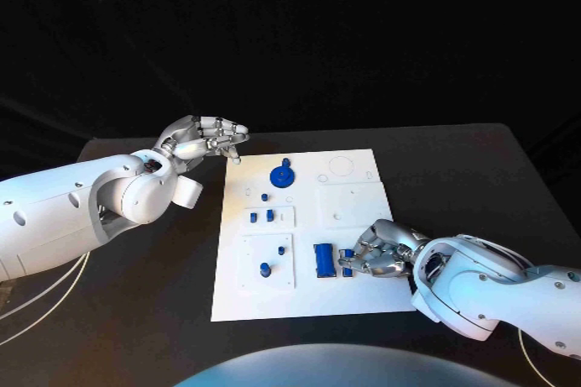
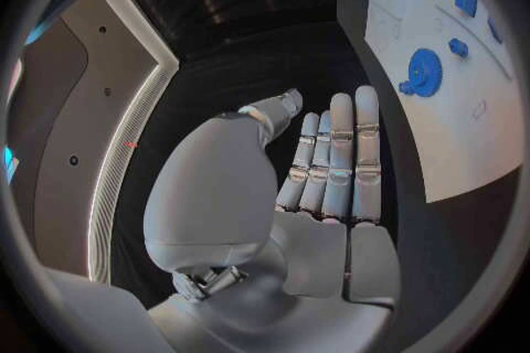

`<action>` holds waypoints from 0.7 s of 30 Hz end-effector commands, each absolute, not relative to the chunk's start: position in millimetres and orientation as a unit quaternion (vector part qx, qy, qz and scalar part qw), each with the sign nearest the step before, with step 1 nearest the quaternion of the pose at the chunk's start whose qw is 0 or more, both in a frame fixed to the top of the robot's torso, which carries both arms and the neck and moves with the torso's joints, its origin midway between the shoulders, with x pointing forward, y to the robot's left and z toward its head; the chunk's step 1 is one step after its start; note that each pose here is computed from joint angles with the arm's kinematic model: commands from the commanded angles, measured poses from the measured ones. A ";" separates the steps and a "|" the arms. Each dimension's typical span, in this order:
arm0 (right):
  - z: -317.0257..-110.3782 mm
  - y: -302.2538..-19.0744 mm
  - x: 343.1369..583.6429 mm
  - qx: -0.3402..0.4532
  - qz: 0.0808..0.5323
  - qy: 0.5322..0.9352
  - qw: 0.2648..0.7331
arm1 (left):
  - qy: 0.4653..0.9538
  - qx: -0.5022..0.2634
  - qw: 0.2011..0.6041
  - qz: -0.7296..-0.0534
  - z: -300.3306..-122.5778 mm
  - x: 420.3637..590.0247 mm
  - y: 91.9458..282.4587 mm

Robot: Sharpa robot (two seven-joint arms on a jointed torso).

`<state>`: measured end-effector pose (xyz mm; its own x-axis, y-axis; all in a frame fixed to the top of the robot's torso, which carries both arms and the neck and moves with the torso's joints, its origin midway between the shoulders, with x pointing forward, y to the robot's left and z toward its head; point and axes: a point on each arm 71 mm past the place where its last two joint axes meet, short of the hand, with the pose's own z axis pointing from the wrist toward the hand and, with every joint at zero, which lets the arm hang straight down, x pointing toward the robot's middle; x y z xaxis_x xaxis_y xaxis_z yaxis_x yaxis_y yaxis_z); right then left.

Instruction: Assemble the parts on the task board

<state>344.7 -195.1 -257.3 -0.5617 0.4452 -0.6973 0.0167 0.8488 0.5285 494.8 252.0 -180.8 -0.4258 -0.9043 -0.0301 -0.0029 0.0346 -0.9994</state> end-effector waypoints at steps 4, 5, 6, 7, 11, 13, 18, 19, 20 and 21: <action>-259.0 -193.7 343.1 0.124 0.240 0.857 0.440 | 0.609 -0.368 0.378 -0.592 -180.0 494.1 249.3; -259.0 -193.7 343.1 0.123 0.241 0.857 0.440 | 0.609 -0.368 0.378 -0.592 -180.0 494.1 249.3; -259.0 -193.6 343.1 0.123 0.241 0.856 0.440 | 0.609 -0.368 0.378 -0.592 -180.0 494.1 249.3; -259.0 -193.6 343.1 0.123 0.241 0.856 0.440 | 0.609 -0.368 0.378 -0.592 -180.0 494.1 249.4; -258.8 -193.7 343.2 0.123 0.241 0.856 0.440 | 0.609 -0.368 0.378 -0.592 -180.0 494.1 249.5; -258.7 -194.0 343.2 0.124 0.242 0.855 0.441 | 0.609 -0.368 0.378 -0.592 -180.0 494.1 249.5; -257.9 -197.2 343.7 0.127 0.242 0.852 0.447 | 0.610 -0.368 0.377 -0.592 -180.0 494.2 249.2; -257.8 -198.3 343.9 0.127 0.242 0.851 0.447 | 0.610 -0.368 0.377 -0.592 -180.1 494.2 249.1; -257.9 -199.4 344.1 0.127 0.243 0.851 0.448 | 0.609 -0.368 0.377 -0.592 -180.1 494.2 249.1; -258.1 -200.7 344.6 0.126 0.243 0.851 0.448 | 0.609 -0.368 0.378 -0.592 -180.1 494.3 249.1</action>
